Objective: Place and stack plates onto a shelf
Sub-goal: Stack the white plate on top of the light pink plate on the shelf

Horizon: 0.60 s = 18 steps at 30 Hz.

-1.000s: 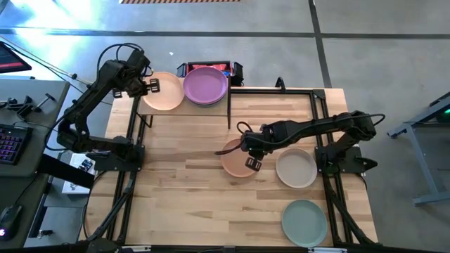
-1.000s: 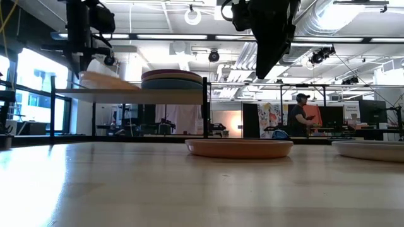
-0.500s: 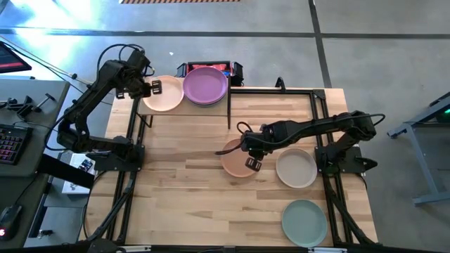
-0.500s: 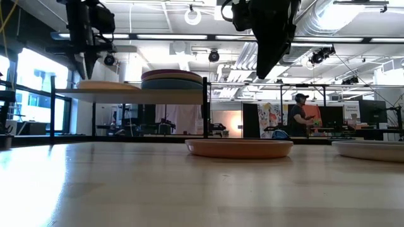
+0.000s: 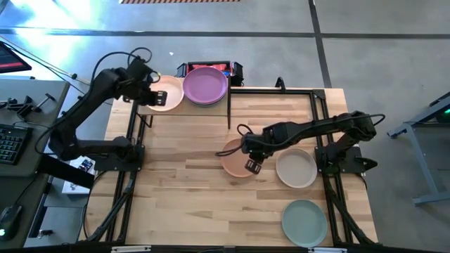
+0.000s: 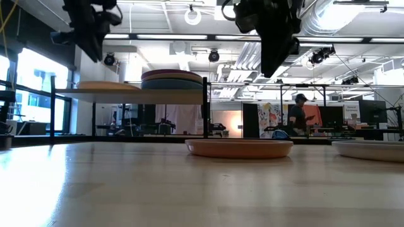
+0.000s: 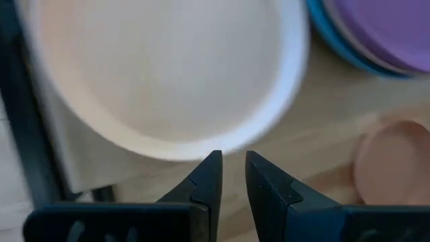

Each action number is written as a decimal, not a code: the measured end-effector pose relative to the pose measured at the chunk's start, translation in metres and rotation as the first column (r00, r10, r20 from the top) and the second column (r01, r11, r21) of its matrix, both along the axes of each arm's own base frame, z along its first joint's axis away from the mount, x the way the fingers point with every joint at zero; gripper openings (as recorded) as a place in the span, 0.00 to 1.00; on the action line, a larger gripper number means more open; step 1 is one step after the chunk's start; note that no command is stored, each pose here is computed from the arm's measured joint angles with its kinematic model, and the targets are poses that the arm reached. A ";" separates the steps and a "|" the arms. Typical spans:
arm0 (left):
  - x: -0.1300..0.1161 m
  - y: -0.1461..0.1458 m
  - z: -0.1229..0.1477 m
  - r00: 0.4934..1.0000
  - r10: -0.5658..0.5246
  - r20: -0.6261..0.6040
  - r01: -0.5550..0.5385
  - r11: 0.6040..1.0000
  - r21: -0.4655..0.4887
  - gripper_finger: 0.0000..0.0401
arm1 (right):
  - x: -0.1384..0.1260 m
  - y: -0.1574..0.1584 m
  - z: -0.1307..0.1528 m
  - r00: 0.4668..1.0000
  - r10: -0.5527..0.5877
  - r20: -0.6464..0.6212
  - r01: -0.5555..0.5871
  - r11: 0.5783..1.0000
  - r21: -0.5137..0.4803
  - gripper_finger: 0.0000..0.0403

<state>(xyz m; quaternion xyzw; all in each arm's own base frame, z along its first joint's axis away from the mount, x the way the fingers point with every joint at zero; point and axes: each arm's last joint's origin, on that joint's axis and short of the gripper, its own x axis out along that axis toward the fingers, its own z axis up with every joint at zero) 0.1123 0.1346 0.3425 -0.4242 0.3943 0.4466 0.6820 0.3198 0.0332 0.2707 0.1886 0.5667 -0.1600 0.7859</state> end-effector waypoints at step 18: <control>0.057 -0.076 0.014 0.859 -0.493 0.140 0.475 0.868 0.146 0.14 | 0.018 0.002 -0.039 0.928 -0.351 -0.124 0.360 0.931 0.057 0.17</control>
